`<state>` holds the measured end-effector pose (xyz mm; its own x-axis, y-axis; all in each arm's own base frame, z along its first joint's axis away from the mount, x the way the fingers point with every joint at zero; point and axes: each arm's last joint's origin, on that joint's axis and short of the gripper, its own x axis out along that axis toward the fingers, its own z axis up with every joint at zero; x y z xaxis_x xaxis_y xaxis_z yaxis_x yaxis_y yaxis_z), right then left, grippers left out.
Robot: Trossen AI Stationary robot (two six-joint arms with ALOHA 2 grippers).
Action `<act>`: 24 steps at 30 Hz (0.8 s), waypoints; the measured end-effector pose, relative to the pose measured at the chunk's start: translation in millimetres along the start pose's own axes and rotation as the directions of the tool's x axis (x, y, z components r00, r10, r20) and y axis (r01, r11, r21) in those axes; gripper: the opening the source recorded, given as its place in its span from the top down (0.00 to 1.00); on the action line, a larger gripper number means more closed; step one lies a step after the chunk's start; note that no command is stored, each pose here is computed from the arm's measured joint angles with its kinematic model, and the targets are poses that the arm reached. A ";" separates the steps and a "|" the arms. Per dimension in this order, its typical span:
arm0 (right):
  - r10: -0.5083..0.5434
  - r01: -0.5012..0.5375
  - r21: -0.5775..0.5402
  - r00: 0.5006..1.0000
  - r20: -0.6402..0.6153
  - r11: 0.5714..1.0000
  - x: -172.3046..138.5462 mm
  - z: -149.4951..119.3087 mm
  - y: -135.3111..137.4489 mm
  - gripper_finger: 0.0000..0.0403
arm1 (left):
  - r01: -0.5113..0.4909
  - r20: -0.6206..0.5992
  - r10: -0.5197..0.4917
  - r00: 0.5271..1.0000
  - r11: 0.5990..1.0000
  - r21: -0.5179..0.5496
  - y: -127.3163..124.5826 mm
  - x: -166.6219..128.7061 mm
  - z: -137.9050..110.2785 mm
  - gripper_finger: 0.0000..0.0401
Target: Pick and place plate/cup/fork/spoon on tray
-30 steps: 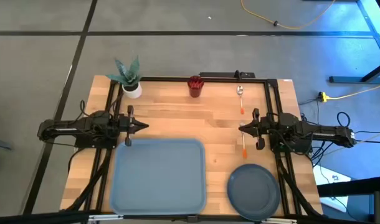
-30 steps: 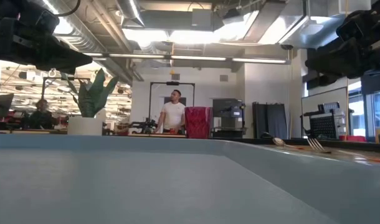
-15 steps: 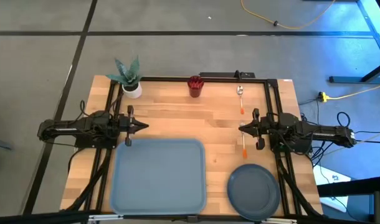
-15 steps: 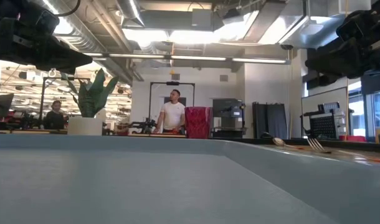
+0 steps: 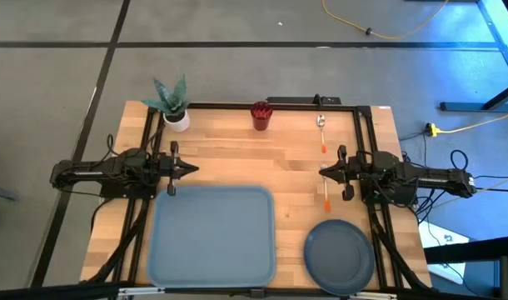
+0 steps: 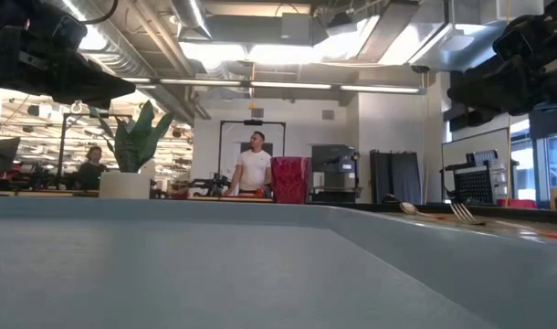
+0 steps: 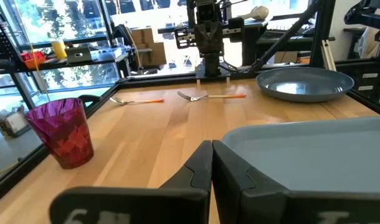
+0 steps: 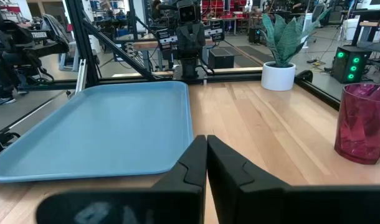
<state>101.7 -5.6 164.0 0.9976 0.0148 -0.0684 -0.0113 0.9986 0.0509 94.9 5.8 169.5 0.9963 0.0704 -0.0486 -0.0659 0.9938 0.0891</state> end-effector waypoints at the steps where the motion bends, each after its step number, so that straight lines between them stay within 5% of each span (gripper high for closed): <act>1: 0.000 0.000 0.000 1.000 0.001 1.000 0.0 0.1 0.0 0.96 | 0.000 0.000 0.000 1.000 1.000 0.000 0.0 0.0 0.1 1.00; 9: 0.004 -0.008 0.067 0.999 0.052 0.998 -0.2 5.5 0.3 0.96 | 0.001 0.000 -0.001 1.000 1.000 0.000 0.0 0.0 0.1 1.00; 15: 0.036 -0.044 0.083 0.994 0.106 0.996 -10.4 47.7 4.0 0.96 | 0.000 0.000 0.000 1.000 1.000 0.000 0.0 0.0 0.0 1.00; 24: 0.020 0.028 0.175 0.964 -0.265 0.984 -0.5 137.7 7.0 0.96 | 0.001 0.023 0.000 1.000 0.999 -0.033 0.0 0.2 1.5 1.00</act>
<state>110.7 -5.5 301.6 0.9432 0.0473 -0.3289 0.0287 0.9745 0.2224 95.2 5.7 170.9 0.9973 0.0686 -0.0257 -0.0671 0.9962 0.0563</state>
